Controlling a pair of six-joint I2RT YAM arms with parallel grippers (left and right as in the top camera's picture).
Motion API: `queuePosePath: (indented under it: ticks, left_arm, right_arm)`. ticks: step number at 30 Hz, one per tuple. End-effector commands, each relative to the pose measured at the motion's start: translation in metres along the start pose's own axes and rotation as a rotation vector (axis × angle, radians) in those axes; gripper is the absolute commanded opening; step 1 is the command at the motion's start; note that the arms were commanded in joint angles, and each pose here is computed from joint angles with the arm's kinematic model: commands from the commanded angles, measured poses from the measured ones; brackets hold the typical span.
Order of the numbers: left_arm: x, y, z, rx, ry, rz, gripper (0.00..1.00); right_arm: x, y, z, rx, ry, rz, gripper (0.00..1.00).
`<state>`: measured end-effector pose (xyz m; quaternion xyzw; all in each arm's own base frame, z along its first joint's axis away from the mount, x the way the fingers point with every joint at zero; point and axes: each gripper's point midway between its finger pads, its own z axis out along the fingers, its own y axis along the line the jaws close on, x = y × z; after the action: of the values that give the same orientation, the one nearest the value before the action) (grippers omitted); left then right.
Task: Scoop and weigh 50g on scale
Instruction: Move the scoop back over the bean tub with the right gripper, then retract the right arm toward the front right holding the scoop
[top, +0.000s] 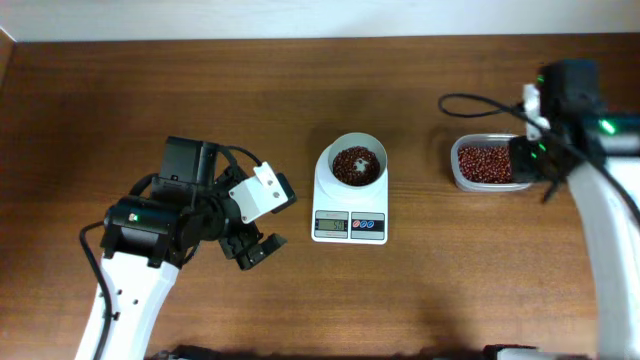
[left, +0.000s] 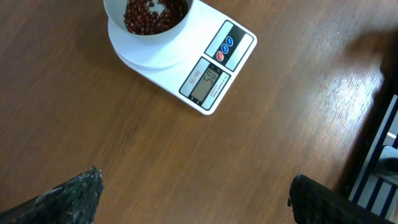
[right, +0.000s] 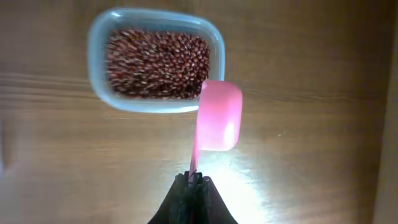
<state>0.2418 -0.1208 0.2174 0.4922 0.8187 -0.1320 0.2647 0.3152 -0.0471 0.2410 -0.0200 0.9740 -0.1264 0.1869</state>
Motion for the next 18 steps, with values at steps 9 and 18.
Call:
queuePosePath:
  ticks: [9, 18]
  left_arm:
    - [0.001, 0.000, 0.000, 0.001, -0.002, -0.012, 0.99]
    - [0.001, 0.000, 0.000, 0.001, -0.002, -0.012, 0.99]
  right_arm:
    - [0.131, -0.019, -0.180, -0.036, -0.489, 0.270, 0.04]
    - [0.191, -0.013, -0.111, -0.059, -0.434, 0.814, 0.04]
